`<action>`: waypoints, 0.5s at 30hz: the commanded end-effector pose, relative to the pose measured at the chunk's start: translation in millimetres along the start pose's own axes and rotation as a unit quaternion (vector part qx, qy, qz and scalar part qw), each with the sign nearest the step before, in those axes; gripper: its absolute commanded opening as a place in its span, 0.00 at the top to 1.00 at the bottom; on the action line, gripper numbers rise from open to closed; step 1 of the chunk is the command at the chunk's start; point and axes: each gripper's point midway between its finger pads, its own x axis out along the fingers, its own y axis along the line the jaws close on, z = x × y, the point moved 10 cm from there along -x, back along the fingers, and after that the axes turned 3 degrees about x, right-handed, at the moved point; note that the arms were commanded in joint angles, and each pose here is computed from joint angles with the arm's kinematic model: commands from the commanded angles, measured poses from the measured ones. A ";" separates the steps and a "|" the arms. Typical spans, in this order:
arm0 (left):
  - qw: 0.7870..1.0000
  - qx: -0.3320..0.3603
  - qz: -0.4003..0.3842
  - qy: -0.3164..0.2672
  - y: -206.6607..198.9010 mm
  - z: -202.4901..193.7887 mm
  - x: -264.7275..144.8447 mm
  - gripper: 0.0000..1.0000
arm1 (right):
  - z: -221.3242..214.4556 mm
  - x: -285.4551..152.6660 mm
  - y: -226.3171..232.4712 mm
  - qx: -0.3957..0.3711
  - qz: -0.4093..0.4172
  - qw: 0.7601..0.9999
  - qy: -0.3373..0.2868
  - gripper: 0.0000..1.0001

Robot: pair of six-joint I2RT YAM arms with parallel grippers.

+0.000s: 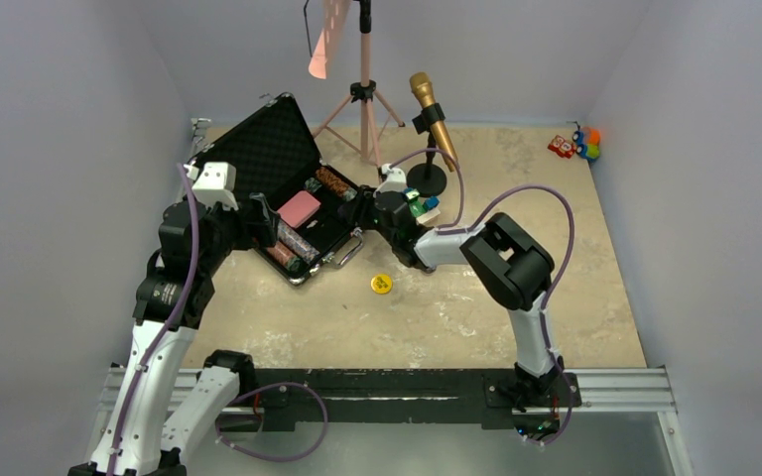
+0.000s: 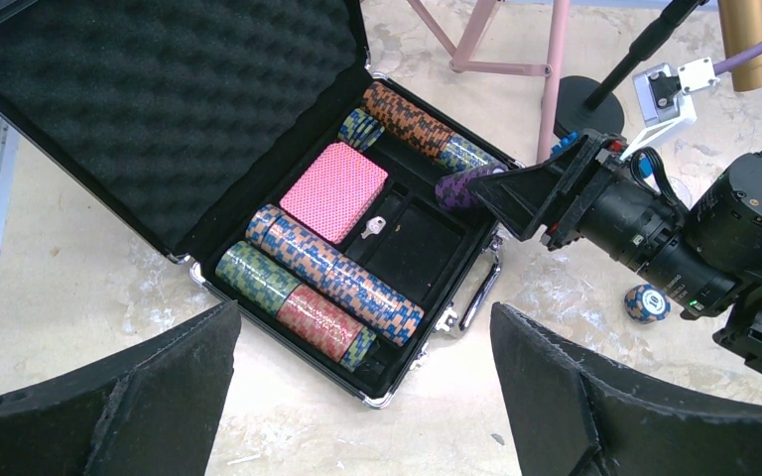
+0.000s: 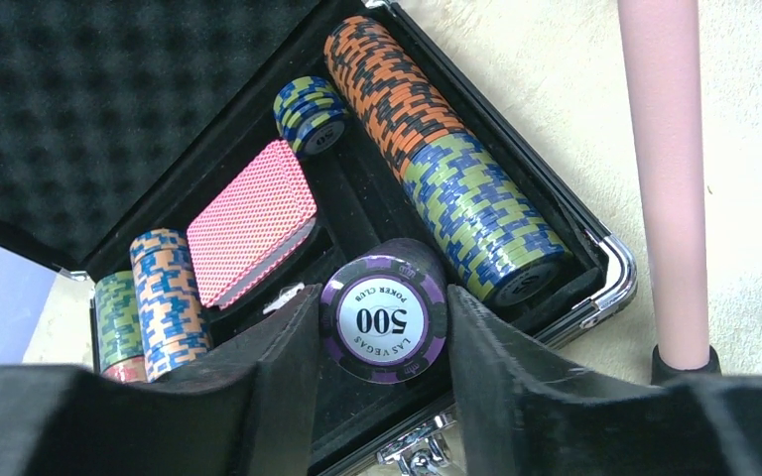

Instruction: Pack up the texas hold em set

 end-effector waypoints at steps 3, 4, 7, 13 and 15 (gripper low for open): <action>1.000 0.009 0.000 -0.014 0.2 3.0 2.3 0.01 | 45.8 -12.8 31.5 0.000 0.039 0.995 -0.095 0.39; 1.000 0.009 0.000 -0.013 0.2 3.0 2.7 0.01 | 46.4 -14.1 31.0 -0.003 0.037 0.995 -0.094 0.37; 1.000 0.009 0.000 -0.011 0.2 2.8 3.8 0.01 | 50.1 -18.3 30.1 -0.012 0.027 0.995 -0.098 0.33; 1.000 0.014 0.008 -0.001 2.1 0.1 9.7 0.01 | 56.8 -25.0 28.6 -0.035 -0.005 0.995 -0.089 0.30; 1.000 0.017 0.021 0.000 4.4 -0.6 11.2 0.01 | 57.1 -28.1 30.5 -0.040 -0.006 0.997 -0.069 0.29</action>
